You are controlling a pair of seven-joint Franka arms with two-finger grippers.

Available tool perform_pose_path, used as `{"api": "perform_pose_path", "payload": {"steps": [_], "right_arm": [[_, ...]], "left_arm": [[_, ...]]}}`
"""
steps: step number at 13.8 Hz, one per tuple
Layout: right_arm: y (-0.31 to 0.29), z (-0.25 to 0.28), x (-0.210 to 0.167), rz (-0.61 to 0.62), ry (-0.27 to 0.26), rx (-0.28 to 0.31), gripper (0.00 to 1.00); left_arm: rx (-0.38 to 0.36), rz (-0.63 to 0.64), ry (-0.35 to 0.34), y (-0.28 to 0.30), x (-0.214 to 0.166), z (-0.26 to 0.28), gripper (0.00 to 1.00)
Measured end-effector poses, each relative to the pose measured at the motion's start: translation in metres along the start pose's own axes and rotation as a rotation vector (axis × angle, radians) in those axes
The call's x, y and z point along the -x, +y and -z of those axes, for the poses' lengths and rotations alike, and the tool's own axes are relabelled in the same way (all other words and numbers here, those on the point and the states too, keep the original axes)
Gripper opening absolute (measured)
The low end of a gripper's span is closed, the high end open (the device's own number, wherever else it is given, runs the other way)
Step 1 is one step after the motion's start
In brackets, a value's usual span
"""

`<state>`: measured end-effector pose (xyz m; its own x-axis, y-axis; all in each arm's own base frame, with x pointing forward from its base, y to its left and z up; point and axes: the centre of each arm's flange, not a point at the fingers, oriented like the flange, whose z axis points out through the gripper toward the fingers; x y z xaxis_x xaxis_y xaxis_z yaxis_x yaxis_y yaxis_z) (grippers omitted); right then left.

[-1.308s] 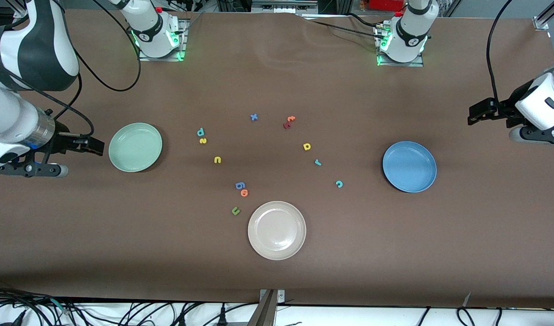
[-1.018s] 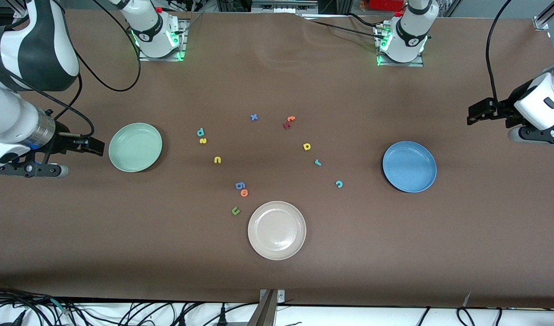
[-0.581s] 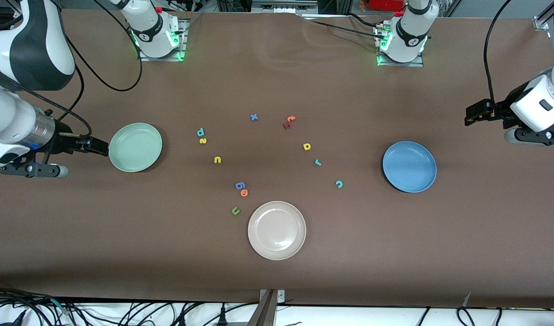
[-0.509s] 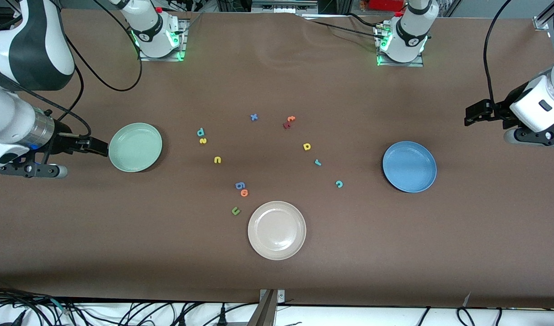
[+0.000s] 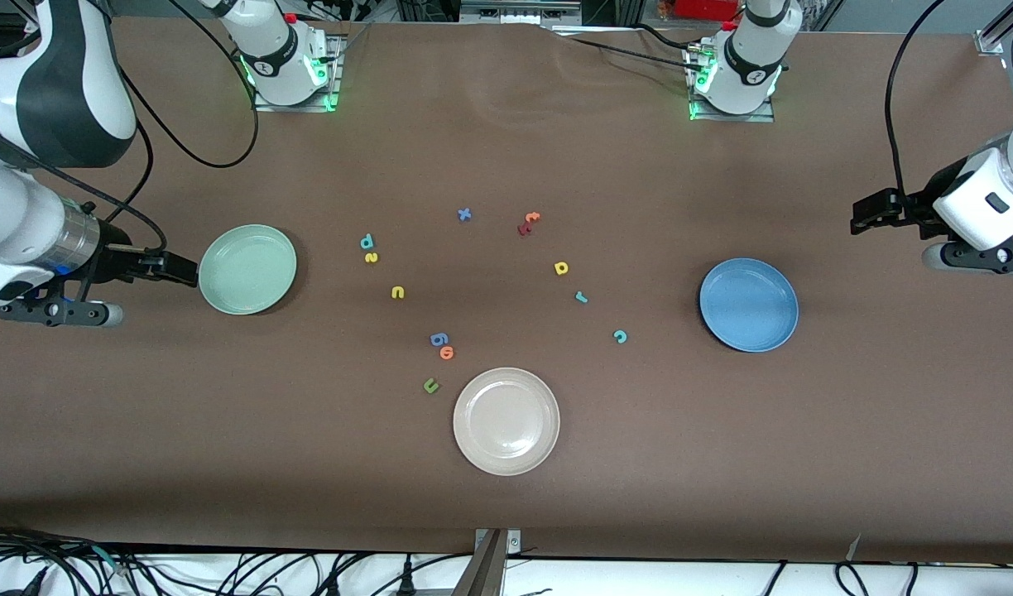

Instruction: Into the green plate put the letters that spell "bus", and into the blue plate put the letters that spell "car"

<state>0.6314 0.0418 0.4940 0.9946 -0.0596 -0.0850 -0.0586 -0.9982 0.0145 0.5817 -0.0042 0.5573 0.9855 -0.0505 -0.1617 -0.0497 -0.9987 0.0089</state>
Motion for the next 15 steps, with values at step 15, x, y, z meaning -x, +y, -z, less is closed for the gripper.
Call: {"api": "perform_pose_path", "payload": {"steps": [15], "right_arm": [[0.0,-0.001,0.0,-0.001,-0.001,0.0,1.0]], "left_arm": [[-0.002,0.001,-0.073,0.0,-0.022,-0.04,1.0]]}}
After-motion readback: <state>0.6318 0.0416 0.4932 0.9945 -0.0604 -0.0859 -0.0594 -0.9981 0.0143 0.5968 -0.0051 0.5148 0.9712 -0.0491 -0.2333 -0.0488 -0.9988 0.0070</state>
